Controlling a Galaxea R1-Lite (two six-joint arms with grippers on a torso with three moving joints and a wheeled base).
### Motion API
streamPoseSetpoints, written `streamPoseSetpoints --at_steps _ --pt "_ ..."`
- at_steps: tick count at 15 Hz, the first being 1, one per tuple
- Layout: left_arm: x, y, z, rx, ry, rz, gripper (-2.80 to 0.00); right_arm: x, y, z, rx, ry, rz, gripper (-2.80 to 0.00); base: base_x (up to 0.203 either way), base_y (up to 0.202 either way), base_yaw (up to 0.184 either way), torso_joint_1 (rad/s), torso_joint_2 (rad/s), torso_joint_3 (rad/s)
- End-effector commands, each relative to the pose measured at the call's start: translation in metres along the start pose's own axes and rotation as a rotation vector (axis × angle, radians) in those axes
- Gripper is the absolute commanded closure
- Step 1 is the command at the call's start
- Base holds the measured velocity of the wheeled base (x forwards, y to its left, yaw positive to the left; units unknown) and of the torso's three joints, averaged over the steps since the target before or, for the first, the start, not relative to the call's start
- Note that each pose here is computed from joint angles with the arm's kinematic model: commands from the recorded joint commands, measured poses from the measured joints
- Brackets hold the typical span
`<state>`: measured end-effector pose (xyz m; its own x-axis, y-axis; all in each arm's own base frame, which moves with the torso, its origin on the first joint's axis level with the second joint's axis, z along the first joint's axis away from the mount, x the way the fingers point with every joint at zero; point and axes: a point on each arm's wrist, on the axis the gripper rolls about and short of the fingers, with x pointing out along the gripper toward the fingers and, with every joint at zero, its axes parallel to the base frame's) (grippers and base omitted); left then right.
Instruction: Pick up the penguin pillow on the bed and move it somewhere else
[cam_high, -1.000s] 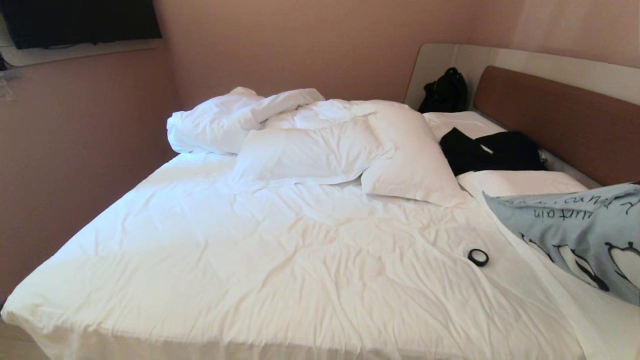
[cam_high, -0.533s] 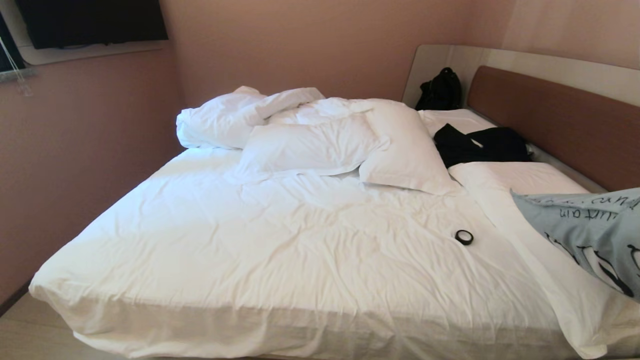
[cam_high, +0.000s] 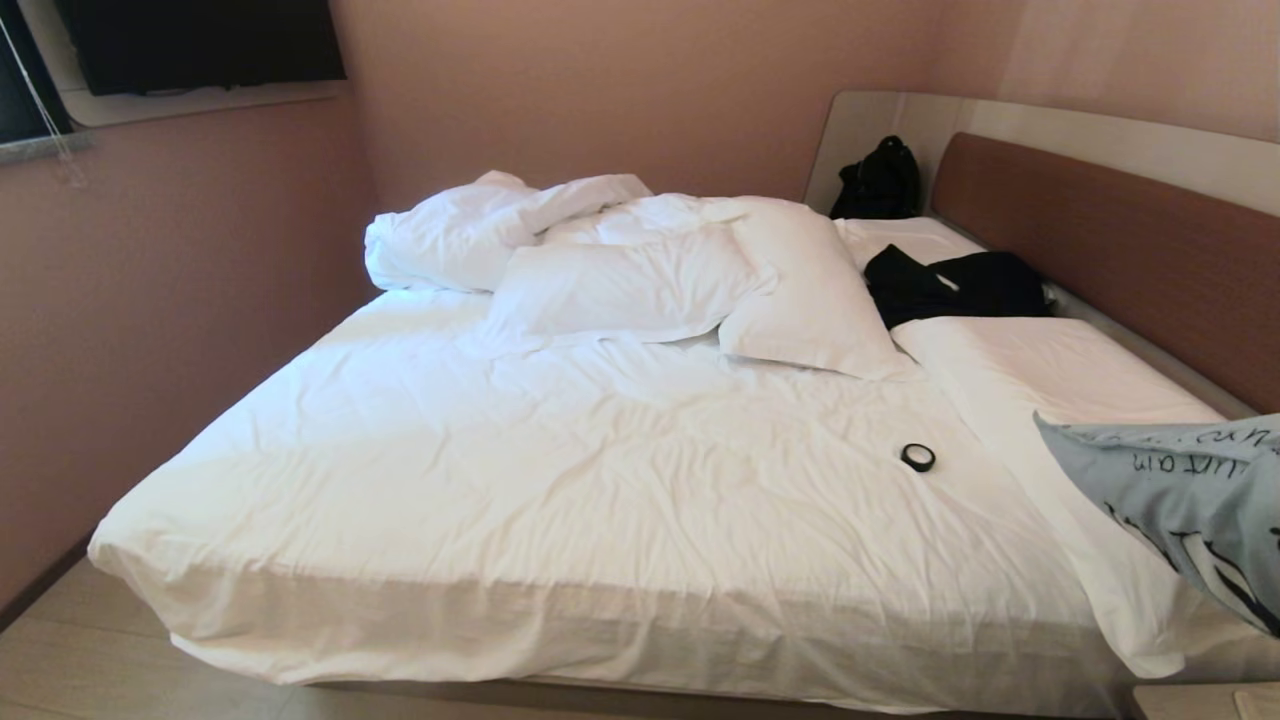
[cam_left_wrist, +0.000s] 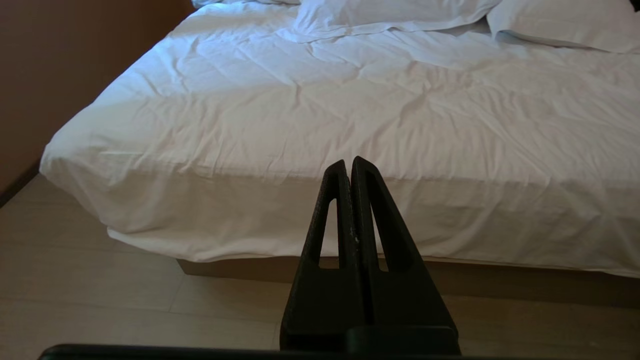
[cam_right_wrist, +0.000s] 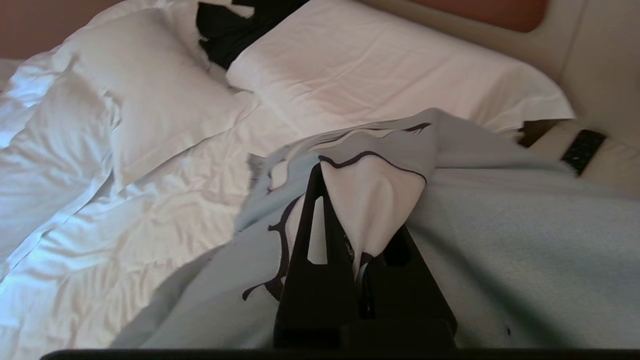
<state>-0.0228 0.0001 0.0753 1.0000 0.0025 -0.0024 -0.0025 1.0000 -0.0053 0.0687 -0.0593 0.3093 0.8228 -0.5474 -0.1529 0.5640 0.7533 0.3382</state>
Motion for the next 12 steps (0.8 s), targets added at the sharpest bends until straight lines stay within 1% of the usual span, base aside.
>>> streamPoseSetpoints --at_steps 1,3,4,6,7,9,12 --pt "0.0 0.0 0.0 -0.001 0.001 0.001 0.0 -0.008 -0.003 0.002 -0.058 -0.08 -0.19 0.0 0.0 0.0 0.0 0.0 0.0 0.0" --pt "0.0 0.0 0.0 -0.001 0.001 0.001 0.0 -0.022 -0.003 0.002 -0.087 -0.145 -0.284 0.0 0.0 0.0 0.0 0.0 0.0 0.0" --pt "0.0 0.0 0.0 -0.001 0.001 0.001 0.0 -0.03 -0.002 0.002 -0.103 -0.177 -0.311 0.0 0.0 0.0 0.0 0.0 0.0 0.0" --pt "0.0 0.0 0.0 0.0 0.001 0.001 0.0 -0.038 0.001 0.008 -0.144 -0.212 -0.319 0.0 0.0 0.0 0.0 0.0 0.0 0.0" --pt "0.0 0.0 -0.001 -0.001 0.002 0.001 0.0 -0.034 0.002 0.013 -0.15 -0.212 -0.32 0.0 0.0 0.0 0.0 0.0 0.0 0.0" --pt "0.0 0.0 -0.001 -0.001 0.002 0.001 0.0 -0.013 0.001 0.024 -0.152 -0.18 -0.331 0.0 0.0 0.0 0.0 0.0 0.0 0.0" --pt "0.0 0.0 0.0 -0.001 0.001 0.001 0.0 0.023 -0.008 0.045 -0.148 -0.152 -0.408 0.0 0.0 0.0 0.0 0.0 0.0 0.0"
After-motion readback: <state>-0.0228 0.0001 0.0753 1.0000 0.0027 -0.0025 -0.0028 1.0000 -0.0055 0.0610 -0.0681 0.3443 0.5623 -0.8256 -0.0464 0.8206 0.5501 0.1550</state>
